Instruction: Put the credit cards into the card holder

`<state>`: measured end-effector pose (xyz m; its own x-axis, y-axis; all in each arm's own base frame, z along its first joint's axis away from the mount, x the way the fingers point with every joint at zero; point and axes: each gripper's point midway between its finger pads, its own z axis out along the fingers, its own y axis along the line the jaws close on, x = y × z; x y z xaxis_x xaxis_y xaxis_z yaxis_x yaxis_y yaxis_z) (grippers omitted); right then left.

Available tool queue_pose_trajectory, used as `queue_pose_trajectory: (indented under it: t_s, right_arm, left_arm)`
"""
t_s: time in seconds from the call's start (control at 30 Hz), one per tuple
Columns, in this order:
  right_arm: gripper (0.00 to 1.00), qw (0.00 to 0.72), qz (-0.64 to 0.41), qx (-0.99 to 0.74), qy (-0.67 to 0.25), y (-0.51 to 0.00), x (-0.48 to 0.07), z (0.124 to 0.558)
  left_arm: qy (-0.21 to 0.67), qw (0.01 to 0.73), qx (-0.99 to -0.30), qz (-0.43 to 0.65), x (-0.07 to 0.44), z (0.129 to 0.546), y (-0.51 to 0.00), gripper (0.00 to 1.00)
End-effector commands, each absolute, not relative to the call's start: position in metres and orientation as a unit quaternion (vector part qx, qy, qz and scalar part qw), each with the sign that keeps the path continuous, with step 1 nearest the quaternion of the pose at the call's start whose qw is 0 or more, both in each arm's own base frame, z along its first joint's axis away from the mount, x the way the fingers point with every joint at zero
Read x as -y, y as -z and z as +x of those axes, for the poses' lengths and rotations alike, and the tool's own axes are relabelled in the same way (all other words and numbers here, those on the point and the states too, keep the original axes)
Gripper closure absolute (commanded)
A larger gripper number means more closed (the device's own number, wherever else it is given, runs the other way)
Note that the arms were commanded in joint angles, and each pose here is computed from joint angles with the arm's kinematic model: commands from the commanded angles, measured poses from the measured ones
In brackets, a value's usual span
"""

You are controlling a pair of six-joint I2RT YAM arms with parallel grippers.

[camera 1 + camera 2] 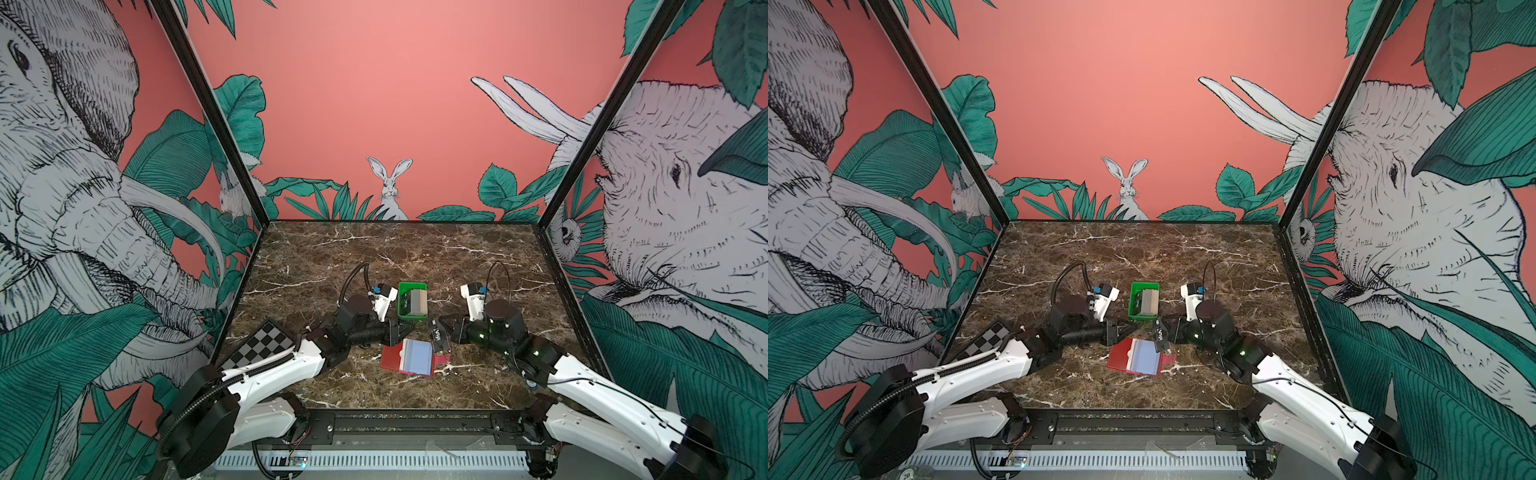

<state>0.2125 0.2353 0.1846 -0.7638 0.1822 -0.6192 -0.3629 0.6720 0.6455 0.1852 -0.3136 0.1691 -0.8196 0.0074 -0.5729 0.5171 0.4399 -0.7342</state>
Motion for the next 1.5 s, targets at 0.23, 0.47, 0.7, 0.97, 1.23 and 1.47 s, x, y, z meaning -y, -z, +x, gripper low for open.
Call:
queue_pose_trajectory:
  t_s: [0.23,0.47,0.7,0.97,1.23,1.47]
  right_arm:
    - [1.00,0.360,-0.040,-0.822,-0.439,-0.208,-0.234,0.206]
    - [1.00,0.370,-0.023,-0.820,-0.436,-0.218,-0.232,0.213]
    - [1.00,0.386,-0.021,-0.810,-0.441,-0.223,-0.238,0.222]
    - [1.00,0.400,-0.072,-0.809,-0.425,-0.239,-0.246,0.225]
    - [1.00,0.407,-0.080,-0.800,-0.434,-0.251,-0.248,0.224]
    - [1.00,0.411,-0.032,-0.789,-0.455,-0.249,-0.243,0.229]
  left_arm:
    - [0.604,0.284,-0.733,0.133,0.321,0.174,-0.202,0.70]
    - [0.625,0.270,-0.712,0.171,0.333,0.166,-0.227,0.69]
    - [0.622,0.265,-0.715,0.177,0.333,0.164,-0.233,0.67]
    - [0.630,0.271,-0.703,0.191,0.335,0.162,-0.236,0.65]
    - [0.649,0.297,-0.677,0.180,0.331,0.164,-0.254,0.63]
    - [0.666,0.283,-0.667,0.180,0.326,0.161,-0.260,0.63]
